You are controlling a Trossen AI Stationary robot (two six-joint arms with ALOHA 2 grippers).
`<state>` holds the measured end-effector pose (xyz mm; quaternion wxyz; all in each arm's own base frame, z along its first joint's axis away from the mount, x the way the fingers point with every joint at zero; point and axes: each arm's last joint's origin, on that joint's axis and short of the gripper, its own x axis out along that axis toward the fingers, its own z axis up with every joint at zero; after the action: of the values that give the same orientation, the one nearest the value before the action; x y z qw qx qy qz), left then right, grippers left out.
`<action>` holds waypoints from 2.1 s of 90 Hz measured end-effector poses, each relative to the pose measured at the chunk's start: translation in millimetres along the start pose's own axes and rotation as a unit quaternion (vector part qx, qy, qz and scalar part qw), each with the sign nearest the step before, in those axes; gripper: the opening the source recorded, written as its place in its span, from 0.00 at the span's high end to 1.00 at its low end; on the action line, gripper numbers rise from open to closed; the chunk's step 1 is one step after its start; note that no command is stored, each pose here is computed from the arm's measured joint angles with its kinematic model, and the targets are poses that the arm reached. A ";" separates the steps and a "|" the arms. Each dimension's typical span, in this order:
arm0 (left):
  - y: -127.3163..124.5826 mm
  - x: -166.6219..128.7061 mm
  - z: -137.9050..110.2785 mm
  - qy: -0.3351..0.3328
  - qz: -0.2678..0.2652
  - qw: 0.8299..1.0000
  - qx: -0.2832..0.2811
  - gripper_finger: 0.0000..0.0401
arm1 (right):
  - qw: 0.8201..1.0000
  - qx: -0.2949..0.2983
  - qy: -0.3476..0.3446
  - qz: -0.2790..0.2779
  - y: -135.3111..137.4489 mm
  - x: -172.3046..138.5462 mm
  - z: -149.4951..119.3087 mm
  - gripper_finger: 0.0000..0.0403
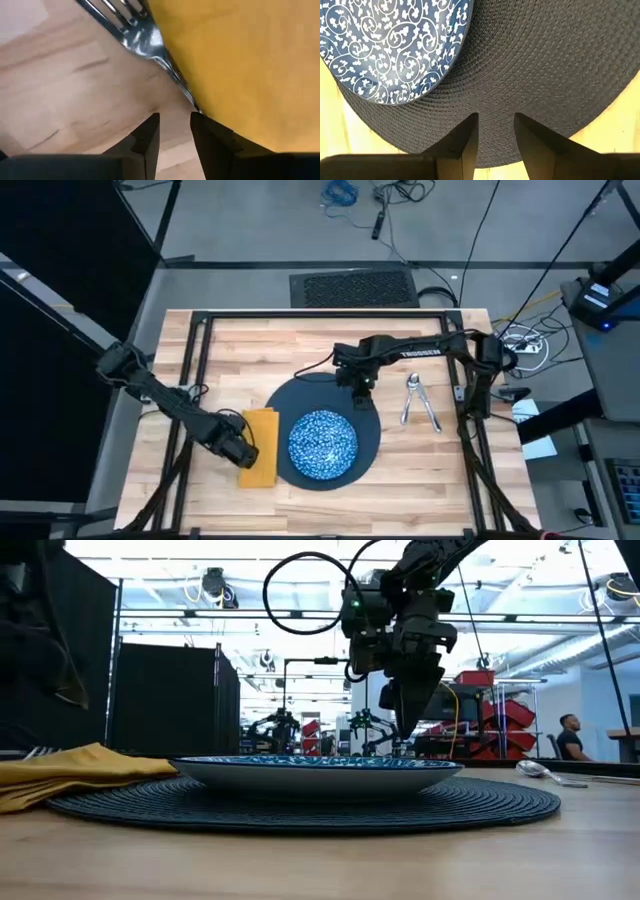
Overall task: Set table place
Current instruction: Put the fork on the yellow table napkin
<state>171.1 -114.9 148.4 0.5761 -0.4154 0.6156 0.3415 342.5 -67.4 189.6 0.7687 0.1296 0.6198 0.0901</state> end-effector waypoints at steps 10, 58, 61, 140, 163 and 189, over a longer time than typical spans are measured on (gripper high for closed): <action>-0.2 -0.3 2.5 0.004 0.001 1.000 0.004 0.75 | 1.000 0.000 0.003 0.000 0.1 0.0 -0.6 0.71; -3.1 -19.4 11.3 -0.017 0.005 1.000 0.019 0.75 | 1.000 -0.001 0.003 0.000 0.1 0.0 -0.6 0.71; -1.5 -19.5 12.1 -0.021 0.012 1.000 0.016 0.75 | 1.000 -0.001 0.003 0.000 0.1 0.0 -0.6 0.71; 3.8 -17.0 23.2 -0.077 0.054 0.995 -0.013 0.75 | 1.000 -0.002 0.004 0.001 0.7 0.2 -0.6 0.71; 0.0 -12.1 23.9 -0.081 0.054 0.995 -0.010 0.75 | 1.000 -0.002 0.004 0.001 0.7 0.2 -0.6 0.71; 0.5 -8.0 21.9 -0.069 0.073 0.995 0.011 0.75 | 1.000 -0.002 0.004 0.001 0.7 0.2 -0.6 0.71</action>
<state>179.9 -94.1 154.1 0.5952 -0.3383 0.6068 0.4038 341.9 -66.6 189.5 0.7666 0.1284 0.6223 0.0923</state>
